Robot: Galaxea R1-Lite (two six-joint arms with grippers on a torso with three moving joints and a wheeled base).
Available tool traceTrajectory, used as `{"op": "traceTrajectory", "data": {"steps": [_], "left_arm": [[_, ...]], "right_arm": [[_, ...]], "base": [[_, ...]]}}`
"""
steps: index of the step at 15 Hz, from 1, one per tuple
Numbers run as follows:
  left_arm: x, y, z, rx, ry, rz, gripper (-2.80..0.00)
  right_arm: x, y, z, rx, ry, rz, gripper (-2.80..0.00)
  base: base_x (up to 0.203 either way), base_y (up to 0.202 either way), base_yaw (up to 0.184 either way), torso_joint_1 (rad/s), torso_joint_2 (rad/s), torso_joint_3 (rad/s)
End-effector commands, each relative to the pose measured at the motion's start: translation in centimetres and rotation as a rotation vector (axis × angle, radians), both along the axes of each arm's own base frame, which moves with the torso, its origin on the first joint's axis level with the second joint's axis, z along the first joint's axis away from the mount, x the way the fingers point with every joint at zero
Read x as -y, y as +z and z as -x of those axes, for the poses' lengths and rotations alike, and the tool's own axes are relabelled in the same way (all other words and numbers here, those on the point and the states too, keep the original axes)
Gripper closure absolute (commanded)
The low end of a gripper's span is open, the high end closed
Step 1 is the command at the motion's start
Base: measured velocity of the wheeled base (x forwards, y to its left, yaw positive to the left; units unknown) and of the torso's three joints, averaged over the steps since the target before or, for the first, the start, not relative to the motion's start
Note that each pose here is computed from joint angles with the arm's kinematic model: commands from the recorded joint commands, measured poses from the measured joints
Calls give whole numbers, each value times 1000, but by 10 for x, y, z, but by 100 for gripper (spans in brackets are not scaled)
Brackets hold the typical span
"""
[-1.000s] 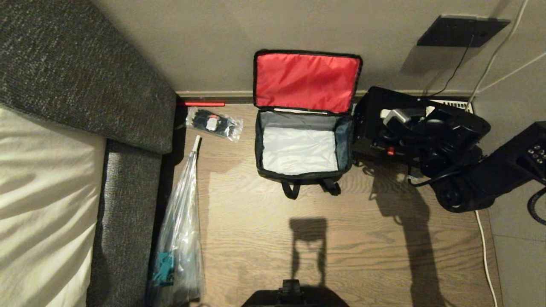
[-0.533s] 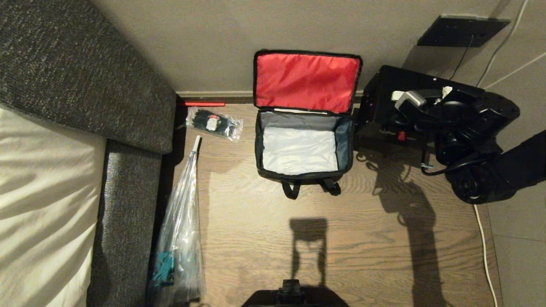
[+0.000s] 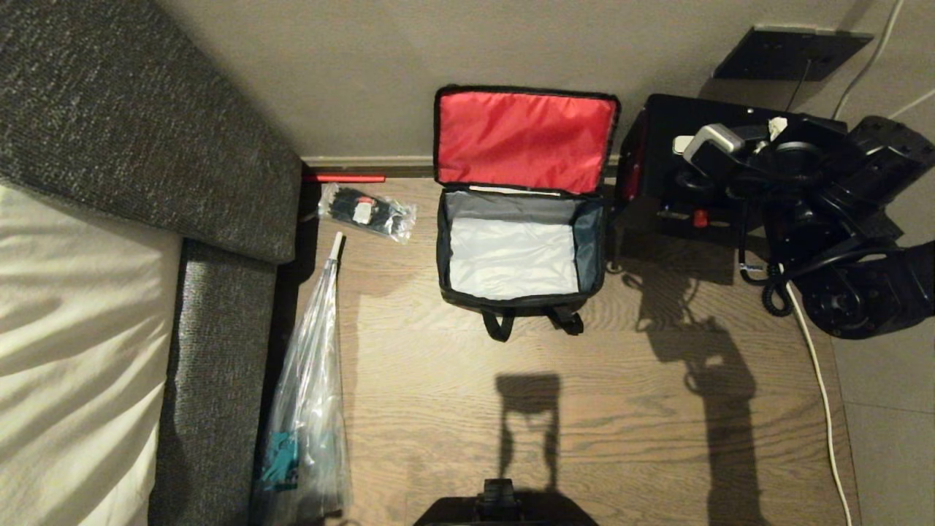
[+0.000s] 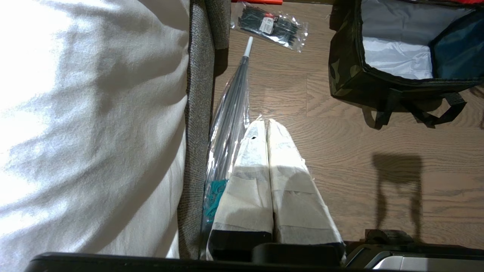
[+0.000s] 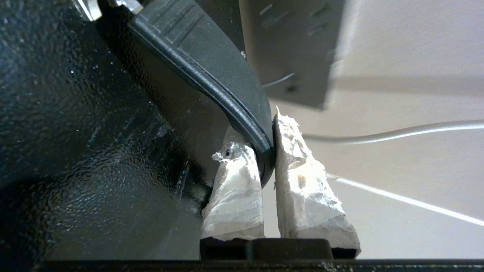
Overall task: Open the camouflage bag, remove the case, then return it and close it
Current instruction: Place the black box back
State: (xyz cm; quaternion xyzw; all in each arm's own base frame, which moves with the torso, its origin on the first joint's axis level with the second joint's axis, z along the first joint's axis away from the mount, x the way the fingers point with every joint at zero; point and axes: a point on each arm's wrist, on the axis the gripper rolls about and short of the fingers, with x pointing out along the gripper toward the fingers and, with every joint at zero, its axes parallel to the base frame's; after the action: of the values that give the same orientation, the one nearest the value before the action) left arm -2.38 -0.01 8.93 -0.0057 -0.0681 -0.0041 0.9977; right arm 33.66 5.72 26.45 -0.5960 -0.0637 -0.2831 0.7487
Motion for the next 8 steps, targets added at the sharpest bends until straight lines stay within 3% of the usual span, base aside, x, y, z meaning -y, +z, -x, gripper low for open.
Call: {"op": "traceTrajectory", "data": {"steps": [1, 8], "left_arm": [[0, -11, -3, -40, 1, 0, 0], [0, -11, -3, -40, 0, 0, 0]], "right_arm": [[-10, 14, 14, 37, 30, -1, 0], [-44, 23, 29, 38, 114, 22, 0]], "base": [[0, 0, 0, 0, 0, 0], [0, 0, 0, 0, 0, 0]]}}
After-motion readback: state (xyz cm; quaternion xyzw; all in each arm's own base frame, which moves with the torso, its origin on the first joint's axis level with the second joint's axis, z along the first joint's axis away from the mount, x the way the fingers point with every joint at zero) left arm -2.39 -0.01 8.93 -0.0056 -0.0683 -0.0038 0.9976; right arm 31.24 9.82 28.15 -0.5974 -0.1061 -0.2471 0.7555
